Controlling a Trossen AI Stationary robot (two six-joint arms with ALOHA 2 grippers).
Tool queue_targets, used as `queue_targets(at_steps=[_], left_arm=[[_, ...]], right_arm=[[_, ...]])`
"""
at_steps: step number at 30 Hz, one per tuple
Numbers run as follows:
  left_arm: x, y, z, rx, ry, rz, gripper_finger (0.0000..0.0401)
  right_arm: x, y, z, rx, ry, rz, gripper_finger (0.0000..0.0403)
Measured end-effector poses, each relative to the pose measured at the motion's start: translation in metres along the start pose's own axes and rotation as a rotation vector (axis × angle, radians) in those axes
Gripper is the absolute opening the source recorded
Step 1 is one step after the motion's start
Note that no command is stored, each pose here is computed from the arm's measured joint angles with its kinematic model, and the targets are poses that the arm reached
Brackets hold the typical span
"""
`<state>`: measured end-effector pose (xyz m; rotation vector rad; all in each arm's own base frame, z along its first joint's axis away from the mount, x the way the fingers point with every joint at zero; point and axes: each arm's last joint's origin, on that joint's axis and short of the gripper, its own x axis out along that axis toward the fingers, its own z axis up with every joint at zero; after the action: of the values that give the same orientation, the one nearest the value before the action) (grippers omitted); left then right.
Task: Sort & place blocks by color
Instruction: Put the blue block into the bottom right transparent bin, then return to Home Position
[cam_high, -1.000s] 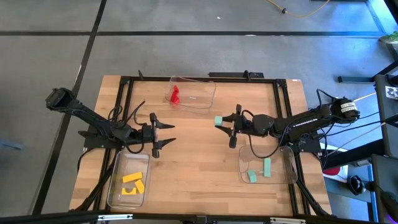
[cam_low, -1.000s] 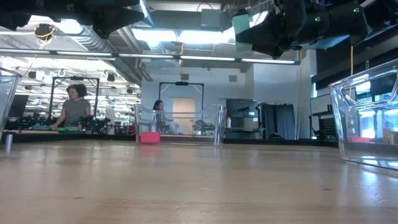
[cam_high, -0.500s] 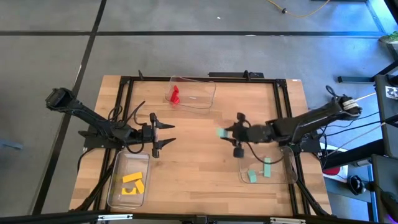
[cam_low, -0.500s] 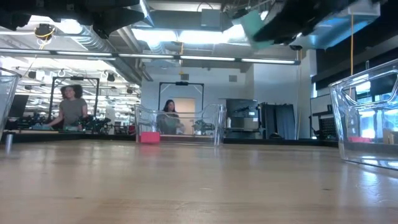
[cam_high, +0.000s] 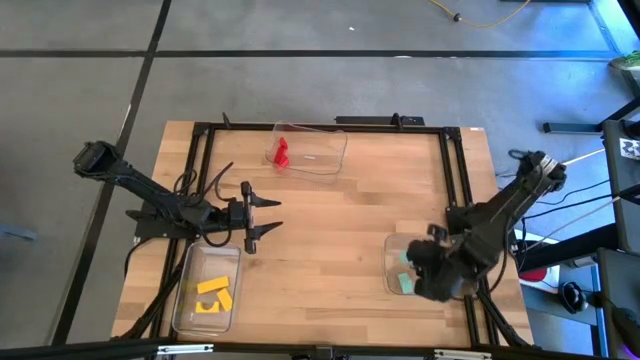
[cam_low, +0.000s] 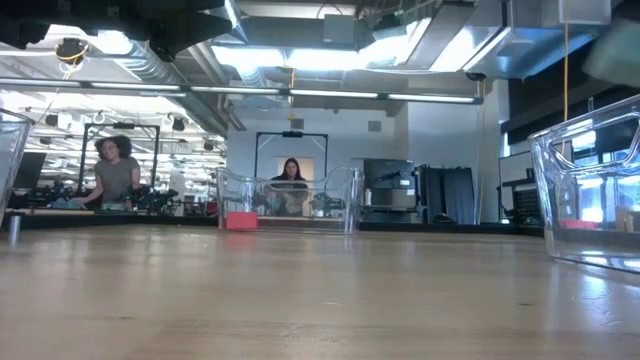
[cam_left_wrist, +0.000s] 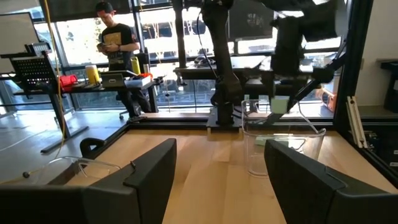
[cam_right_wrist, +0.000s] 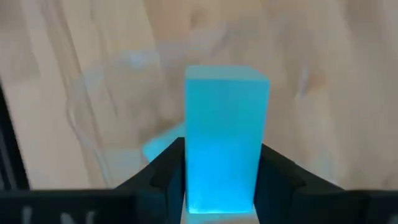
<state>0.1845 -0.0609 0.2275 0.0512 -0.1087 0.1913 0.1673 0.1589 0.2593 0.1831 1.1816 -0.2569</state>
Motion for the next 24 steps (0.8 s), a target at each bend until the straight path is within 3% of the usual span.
queue_targets(at_steps=[7, 13, 20, 24], left_arm=[[0.000, 0.000, 0.000, -0.001, 0.000, 0.000, 0.0236], [0.000, 0.000, 0.000, -0.001, 0.000, 0.000, 0.0236], [0.000, 0.000, 0.000, -0.001, 0.000, 0.000, 0.0236], [0.000, 0.000, 0.000, 0.000, 0.000, 0.000, 0.0236]], right_arm=[[0.038, 0.009, -0.037, 0.057, 0.165, -0.099, 0.0135], [0.067, 0.009, -0.051, 0.084, 0.285, -0.102, 0.0135], [0.075, 0.010, -0.054, 0.098, 0.306, -0.080, 0.0214], [0.070, 0.011, -0.048, 0.107, 0.325, -0.065, 0.0231]])
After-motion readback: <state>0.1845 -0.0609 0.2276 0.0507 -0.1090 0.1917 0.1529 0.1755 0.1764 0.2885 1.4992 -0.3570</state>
